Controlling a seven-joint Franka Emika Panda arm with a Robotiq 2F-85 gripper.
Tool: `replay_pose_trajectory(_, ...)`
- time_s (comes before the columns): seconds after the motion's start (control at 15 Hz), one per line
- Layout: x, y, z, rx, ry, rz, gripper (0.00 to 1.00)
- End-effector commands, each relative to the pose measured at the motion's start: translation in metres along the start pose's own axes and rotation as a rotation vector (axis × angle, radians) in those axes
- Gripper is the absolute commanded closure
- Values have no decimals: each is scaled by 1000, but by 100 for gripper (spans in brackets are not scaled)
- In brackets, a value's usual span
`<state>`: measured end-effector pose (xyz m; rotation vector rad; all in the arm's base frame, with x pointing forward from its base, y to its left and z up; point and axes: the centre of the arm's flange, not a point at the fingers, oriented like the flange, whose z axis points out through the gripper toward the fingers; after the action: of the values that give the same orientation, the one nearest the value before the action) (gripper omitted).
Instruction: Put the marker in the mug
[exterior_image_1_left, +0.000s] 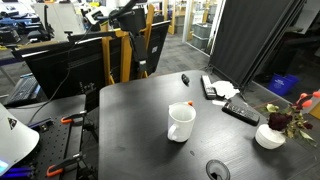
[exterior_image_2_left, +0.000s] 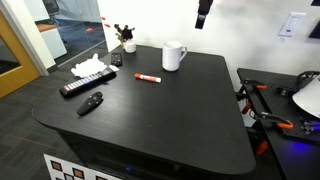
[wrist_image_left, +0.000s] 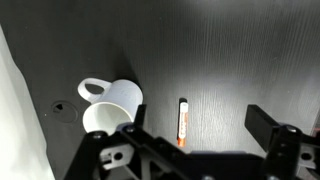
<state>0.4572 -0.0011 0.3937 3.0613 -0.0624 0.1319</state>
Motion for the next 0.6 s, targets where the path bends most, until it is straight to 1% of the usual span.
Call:
replay_pose_trajectory(0.0, 51, 5, 18, -15, 9, 1, 0)
replay_pose_trajectory(0.27, 83, 17, 43, -29, 6, -1, 0)
replay_pose_trajectory(0.53, 100, 29, 71, -22, -17, -32, 0)
